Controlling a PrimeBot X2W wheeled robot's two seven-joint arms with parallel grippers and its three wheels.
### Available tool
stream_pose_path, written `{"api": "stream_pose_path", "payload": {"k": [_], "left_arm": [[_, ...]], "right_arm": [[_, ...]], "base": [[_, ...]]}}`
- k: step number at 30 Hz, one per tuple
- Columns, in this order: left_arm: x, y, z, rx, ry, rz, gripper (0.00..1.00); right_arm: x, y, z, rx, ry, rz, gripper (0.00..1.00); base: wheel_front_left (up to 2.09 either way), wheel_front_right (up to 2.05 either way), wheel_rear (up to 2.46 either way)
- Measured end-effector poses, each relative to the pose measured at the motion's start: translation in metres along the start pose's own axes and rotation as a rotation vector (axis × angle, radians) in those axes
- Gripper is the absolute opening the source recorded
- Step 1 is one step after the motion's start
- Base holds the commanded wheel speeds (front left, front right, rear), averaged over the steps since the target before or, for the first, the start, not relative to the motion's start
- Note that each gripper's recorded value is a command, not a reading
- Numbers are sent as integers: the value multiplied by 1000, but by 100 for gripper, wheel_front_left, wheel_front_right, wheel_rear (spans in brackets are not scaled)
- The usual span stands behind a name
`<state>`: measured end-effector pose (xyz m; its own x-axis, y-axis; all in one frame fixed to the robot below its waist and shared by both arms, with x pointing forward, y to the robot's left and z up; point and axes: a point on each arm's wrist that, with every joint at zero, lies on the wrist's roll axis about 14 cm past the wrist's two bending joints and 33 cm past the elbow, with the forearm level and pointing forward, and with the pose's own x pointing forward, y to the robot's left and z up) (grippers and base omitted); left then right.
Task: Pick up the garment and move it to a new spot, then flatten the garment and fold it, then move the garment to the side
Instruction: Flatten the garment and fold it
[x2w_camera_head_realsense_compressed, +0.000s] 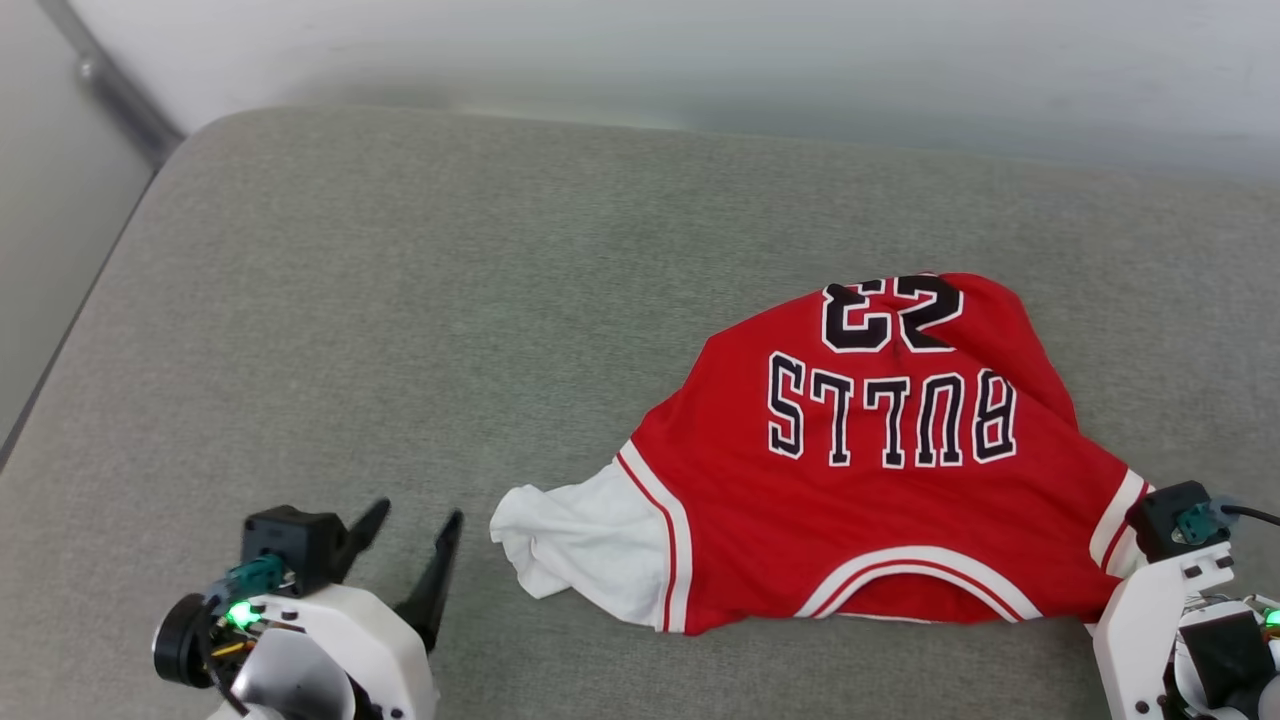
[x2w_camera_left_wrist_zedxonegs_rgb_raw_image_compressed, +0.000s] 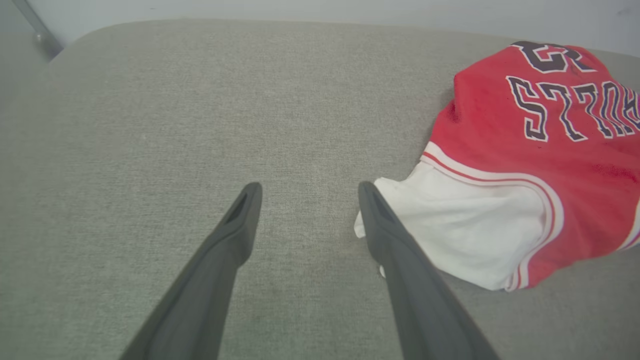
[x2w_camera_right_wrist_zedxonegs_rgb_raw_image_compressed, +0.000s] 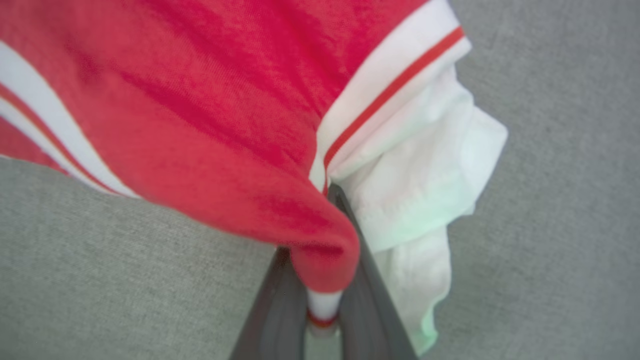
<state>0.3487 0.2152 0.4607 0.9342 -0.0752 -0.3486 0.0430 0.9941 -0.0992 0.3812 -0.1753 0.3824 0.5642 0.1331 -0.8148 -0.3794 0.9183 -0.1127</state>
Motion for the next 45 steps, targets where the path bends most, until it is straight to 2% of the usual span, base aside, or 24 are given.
{"api": "stream_pose_path", "payload": {"k": [7,11,31,32,33,40,45], "left_arm": [[-2,-34,-36,20,278,-149,100],[5,-51,-43,10,347,-208,100],[41,-52,-92,99,542,-217,100],[42,-52,-94,96,551,-223,46],[41,-54,-96,101,559,-238,0],[34,-56,-97,106,552,-267,0],[12,-55,-95,94,528,-270,0]], "right_arm": [[-9,-7,-11,28,10,-23,0],[-10,-8,-14,39,13,-26,0],[1,-12,-22,62,40,-24,0],[2,-12,-21,61,41,-23,0],[3,-12,-20,59,40,-23,0],[0,-14,-12,49,16,-29,0],[-10,-22,-1,52,-31,-51,0]], "base": [[0,0,0],[0,0,0],[0,0,0],[0,0,0],[0,0,0],[0,0,0],[0,0,0]]}}
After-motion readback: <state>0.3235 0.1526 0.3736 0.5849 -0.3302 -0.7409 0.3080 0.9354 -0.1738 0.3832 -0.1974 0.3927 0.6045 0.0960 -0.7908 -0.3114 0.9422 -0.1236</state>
